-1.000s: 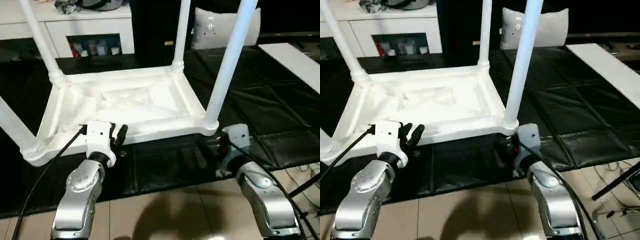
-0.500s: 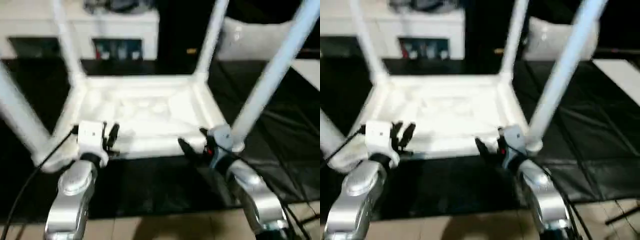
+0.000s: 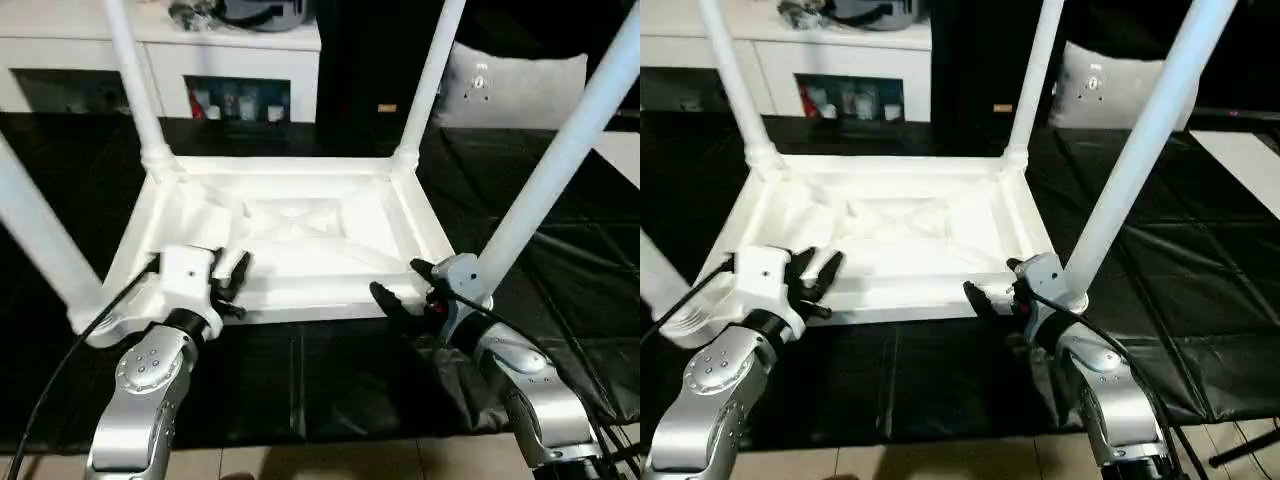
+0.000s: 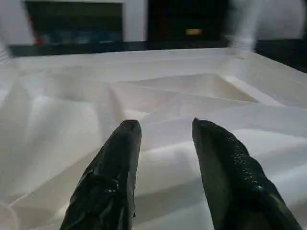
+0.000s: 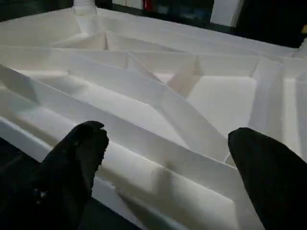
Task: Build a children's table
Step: Rotate leg to tighten
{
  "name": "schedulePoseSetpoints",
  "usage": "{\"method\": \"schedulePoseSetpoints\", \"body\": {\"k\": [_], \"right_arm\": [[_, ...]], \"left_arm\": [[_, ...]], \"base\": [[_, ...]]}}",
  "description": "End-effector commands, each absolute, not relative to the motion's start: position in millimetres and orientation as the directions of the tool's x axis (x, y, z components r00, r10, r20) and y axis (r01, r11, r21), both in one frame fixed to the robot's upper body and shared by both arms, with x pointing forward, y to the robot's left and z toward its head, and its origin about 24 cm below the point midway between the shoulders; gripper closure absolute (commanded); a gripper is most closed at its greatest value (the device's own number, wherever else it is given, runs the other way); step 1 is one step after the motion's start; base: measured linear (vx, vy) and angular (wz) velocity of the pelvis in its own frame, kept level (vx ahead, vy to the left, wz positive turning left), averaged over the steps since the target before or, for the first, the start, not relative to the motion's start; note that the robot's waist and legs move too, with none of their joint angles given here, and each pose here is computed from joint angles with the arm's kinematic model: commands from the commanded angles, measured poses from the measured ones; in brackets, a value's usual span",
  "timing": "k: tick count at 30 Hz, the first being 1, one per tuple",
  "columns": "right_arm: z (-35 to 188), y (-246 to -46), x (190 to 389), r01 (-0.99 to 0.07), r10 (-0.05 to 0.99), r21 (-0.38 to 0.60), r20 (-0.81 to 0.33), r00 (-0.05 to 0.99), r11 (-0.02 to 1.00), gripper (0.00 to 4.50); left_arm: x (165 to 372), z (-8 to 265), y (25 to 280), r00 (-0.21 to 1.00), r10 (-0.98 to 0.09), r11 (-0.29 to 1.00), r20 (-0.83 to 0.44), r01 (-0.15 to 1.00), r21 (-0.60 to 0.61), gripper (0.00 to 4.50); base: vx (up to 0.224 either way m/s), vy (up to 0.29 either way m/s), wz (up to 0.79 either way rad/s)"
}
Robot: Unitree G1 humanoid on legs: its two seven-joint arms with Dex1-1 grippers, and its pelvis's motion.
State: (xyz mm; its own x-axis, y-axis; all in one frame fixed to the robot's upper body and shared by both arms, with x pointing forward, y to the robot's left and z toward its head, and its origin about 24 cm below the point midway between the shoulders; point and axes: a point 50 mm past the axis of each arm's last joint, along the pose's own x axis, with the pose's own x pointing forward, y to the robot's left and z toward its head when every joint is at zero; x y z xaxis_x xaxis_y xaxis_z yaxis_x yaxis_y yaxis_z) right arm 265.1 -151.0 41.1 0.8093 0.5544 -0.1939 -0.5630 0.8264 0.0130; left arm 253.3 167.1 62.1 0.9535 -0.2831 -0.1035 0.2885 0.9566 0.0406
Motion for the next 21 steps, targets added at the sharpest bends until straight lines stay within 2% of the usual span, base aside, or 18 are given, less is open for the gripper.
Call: {"method": "schedulePoseSetpoints", "body": {"k": [1, 4, 7, 8, 9, 13, 15, 19, 20, 21], "right_arm": [[53.1, -152.8, 269.9, -0.552, 0.546, 0.006, -0.158, 0.823, 0.834, 0.0], [57.0, -148.9, 273.9, -0.544, 0.537, -0.008, -0.15, 0.83, 0.839, 0.0], [60.1, -145.3, 278.4, -0.529, 0.523, -0.007, -0.139, 0.841, 0.848, 0.0], [60.5, -142.2, 286.5, -0.514, 0.51, 0.007, -0.143, 0.848, 0.858, 0.0], [60.5, -141.9, 289.4, -0.505, 0.502, 0.014, -0.144, 0.853, 0.863, 0.0], [62.1, -140.4, 298.8, -0.484, 0.481, 0.019, -0.145, 0.865, 0.875, 0.0], [63.0, -143.7, 303.5, -0.454, 0.451, 0.017, -0.152, 0.879, 0.891, 0.0], [61.1, -149.8, 304.8, -0.416, 0.411, 0.008, -0.173, 0.895, 0.909, 0.0], [56.7, -159.1, 304.4, -0.357, 0.351, 0.007, -0.207, 0.913, 0.934, 0.0], [55.6, -160.6, 304.1, -0.346, 0.34, 0.009, -0.214, 0.916, 0.938, 0.0]], "left_arm": [[254.9, 66.8, 162.2, 0.935, -0.343, 0.935, -0.093, 0.349, 0.058, 2.26], [254.8, 65.7, 167.0, 0.914, -0.388, 0.912, -0.12, 0.4, 0.095, 1.93], [253.7, 64.0, 174.4, 0.884, -0.443, 0.881, -0.151, 0.461, 0.11, 1.77], [252.2, 64.3, 179.5, 0.839, -0.512, 0.835, -0.185, 0.537, 0.12, 1.63], [251.6, 64.6, 180.9, 0.826, -0.529, 0.822, -0.196, 0.556, 0.122, 1.52], [246.7, 66.2, 184.3, 0.777, -0.583, 0.777, -0.237, 0.618, 0.118, 1.42], [235.7, 66.3, 182.7, 0.724, -0.634, 0.734, -0.271, 0.674, 0.083, 1.24], [228.0, 65.2, 180.1, 0.683, -0.668, 0.702, -0.297, 0.71, 0.054, 1.04], [219.9, 63.8, 175.6, 0.629, -0.708, 0.658, -0.321, 0.752, 0.024, 0.96], [218.6, 63.4, 174.6, 0.619, -0.715, 0.65, -0.324, 0.76, 0.017, 0.96]], "base": [[-0.065, -0.009, 0.03], [-0.019, -0.002, 0.01], [0.0, 0.0, 0.0], [0.0, 0.0, 0.0], [0.0, 0.0, 0.0], [0.0, 0.0, 0.0], [0.0, 0.0, 0.0], [0.0, 0.0, 0.0], [0.0, 0.0, 0.0], [0.0, 0.0, 0.0]]}}
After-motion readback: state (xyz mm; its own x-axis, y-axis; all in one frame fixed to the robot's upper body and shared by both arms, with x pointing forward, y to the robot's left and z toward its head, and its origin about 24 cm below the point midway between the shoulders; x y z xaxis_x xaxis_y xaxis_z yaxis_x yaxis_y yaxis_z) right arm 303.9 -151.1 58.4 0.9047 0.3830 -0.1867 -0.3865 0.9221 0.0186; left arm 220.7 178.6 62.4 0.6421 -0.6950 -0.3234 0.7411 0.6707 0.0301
